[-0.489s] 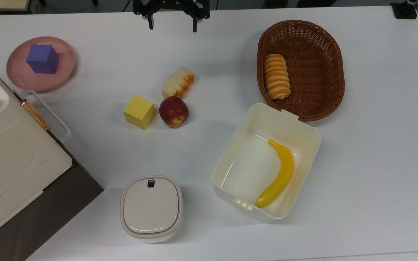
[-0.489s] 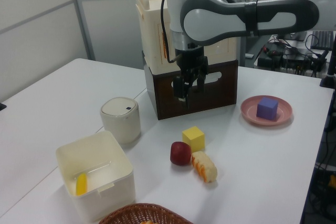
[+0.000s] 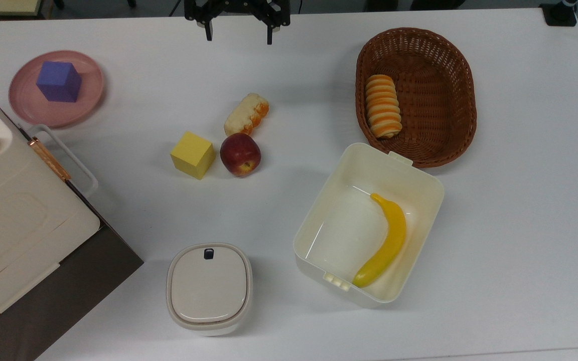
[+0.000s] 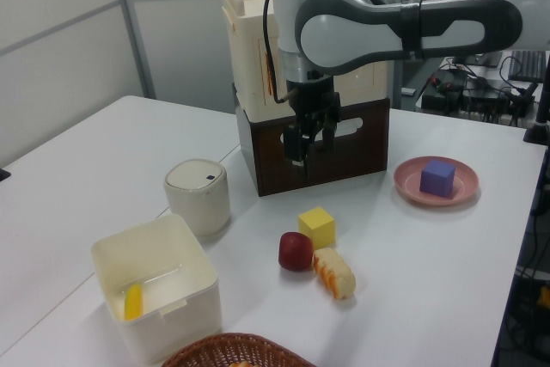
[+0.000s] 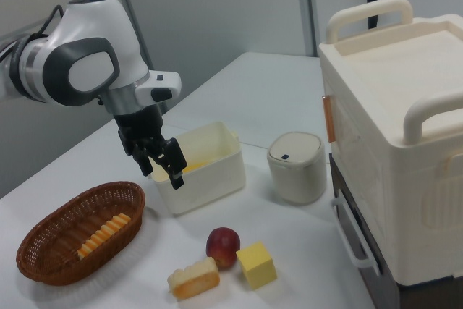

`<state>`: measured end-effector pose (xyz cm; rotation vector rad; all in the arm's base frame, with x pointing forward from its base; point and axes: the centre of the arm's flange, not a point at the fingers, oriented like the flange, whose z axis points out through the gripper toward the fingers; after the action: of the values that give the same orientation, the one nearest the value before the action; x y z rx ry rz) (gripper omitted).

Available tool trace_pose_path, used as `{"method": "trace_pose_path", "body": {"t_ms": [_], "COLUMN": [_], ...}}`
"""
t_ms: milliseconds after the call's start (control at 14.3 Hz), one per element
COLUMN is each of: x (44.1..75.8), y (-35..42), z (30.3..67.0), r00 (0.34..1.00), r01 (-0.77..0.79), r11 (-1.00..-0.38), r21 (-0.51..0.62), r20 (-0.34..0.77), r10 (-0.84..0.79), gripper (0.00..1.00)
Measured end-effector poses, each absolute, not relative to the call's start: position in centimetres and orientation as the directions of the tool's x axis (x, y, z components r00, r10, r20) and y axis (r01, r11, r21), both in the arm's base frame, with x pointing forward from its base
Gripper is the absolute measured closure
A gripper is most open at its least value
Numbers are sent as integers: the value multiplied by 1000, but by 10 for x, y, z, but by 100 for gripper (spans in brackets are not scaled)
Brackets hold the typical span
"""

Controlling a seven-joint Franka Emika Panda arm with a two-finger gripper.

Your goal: Put the purple cube on the table

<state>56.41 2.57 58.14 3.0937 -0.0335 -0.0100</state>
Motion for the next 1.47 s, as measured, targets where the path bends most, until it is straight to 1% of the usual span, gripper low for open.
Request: {"method": "trace_pose_path", "body": {"t_ms": [349,558,768,1117,1256,1466], "x": [563,555,543,505,479,455], "y": [-14,-75,-139,-241,-287,-325], "z": [585,589,583,562,551,531], "r00": [999,999,999,995,995,995], "r01": [-46,-37,-22,-62,-9,6], "r11": [-998,-998,-998,-998,-1000,-1000], "r21": [50,50,51,32,10,13], "r20": [-2,-6,-27,-74,-98,-103], "r10": [-46,-37,-24,-64,-10,5], "gripper": [0,0,0,0,0,0]}}
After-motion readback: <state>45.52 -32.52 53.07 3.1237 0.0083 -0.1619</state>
